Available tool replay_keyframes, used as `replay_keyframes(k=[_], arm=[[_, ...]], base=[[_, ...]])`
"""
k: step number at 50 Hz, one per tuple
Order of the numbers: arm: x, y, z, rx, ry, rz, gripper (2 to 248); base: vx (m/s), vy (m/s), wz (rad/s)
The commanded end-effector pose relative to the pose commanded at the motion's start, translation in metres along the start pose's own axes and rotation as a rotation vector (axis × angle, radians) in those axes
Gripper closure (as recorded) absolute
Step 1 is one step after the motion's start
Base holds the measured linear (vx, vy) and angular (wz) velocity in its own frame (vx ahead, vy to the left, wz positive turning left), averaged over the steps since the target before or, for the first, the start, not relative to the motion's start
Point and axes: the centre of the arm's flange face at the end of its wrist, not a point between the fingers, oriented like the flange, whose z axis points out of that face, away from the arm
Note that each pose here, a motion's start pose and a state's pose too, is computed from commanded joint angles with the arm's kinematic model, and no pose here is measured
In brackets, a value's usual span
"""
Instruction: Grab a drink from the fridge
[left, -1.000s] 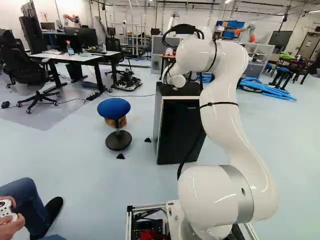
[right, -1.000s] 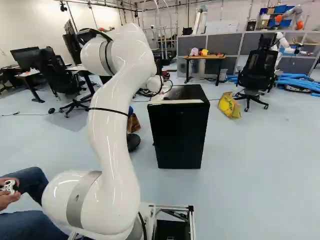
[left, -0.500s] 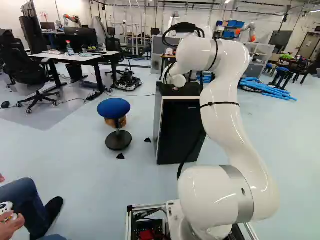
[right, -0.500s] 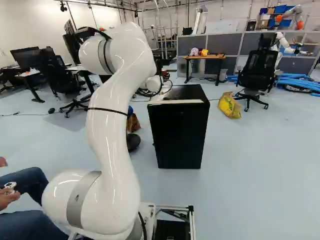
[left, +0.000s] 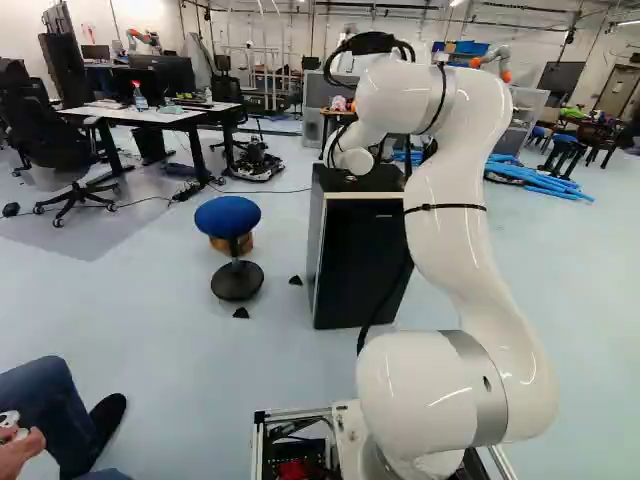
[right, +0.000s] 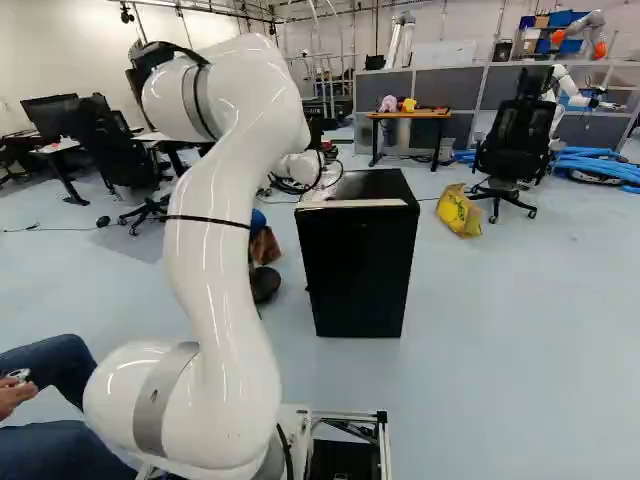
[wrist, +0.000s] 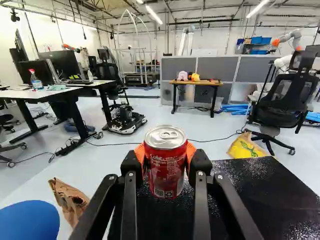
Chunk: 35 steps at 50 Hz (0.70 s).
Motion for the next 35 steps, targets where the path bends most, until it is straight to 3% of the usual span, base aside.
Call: replay_keyframes(k=[35], arm=[[0.006, -0.008, -0.080, 0.014, -0.047, -0.003, 151]], base=[[0.000, 0.000, 0.000]])
